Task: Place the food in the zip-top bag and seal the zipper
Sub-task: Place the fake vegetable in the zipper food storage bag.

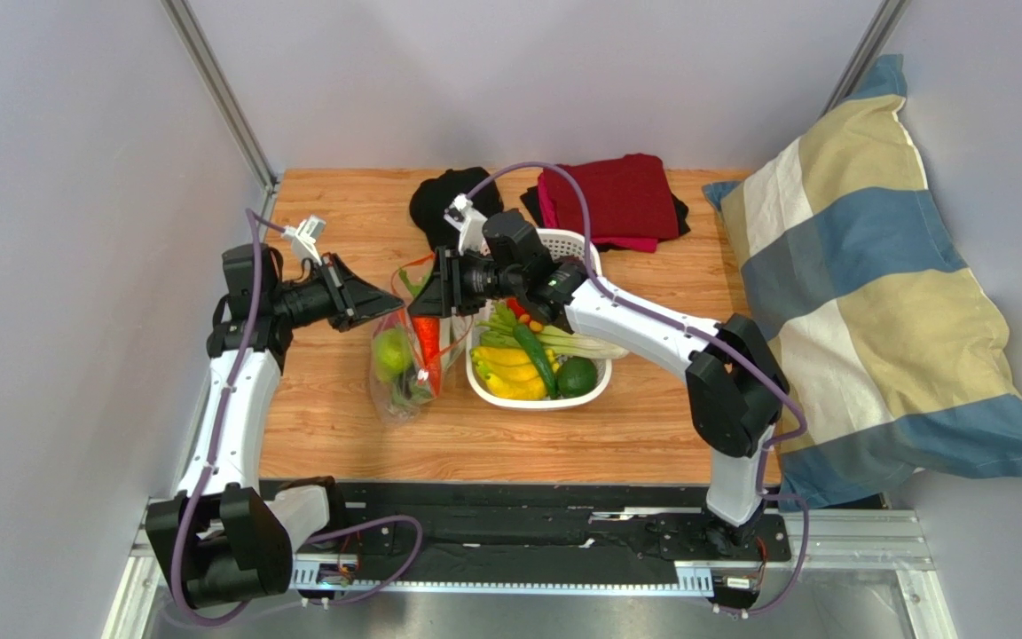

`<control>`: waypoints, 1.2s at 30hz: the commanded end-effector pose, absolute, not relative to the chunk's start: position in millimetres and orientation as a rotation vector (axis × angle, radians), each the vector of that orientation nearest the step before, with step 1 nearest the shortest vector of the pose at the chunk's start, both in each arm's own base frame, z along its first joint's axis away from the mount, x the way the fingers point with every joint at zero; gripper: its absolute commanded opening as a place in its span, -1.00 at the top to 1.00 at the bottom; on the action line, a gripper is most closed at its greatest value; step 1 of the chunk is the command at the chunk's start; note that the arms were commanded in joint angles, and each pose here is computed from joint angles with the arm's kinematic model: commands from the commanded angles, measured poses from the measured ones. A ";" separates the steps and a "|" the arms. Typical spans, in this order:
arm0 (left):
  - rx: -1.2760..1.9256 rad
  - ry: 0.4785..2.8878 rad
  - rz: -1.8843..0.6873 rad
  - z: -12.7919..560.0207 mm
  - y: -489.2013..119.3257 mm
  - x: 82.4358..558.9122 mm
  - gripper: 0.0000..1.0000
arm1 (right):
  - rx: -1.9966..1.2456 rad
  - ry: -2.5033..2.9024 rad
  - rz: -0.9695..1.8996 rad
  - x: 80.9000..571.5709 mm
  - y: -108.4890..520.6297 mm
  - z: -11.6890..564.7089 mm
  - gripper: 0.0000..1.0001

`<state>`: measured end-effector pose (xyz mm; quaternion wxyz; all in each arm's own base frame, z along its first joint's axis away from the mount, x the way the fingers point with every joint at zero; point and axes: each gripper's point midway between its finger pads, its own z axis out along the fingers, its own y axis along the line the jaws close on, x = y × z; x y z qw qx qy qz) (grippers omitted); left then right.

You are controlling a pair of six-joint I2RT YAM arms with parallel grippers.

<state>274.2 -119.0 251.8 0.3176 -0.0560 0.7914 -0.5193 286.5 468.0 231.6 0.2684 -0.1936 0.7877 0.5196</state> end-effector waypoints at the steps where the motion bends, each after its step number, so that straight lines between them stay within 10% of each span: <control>1: -0.135 2.025 -1.367 261.6 -115.5 275.5 1.00 | -0.569 2.218 1.401 275.8 473.3 207.5 1.00; 15: -0.144 2.000 -1.360 266.2 -113.3 275.9 1.00 | -0.125 2.029 1.527 330.6 470.4 277.1 1.00; 26: -0.208 1.996 -1.398 264.2 -113.2 280.0 1.00 | -0.364 1.902 1.251 315.8 485.8 235.8 0.99; 31: -0.223 2.003 -1.418 263.3 -112.1 280.8 1.00 | -0.498 2.032 1.279 296.4 491.9 216.6 -0.40; 36: -0.198 2.015 -1.413 265.2 -109.4 280.6 1.00 | -0.678 1.925 1.326 289.6 468.5 266.8 -0.73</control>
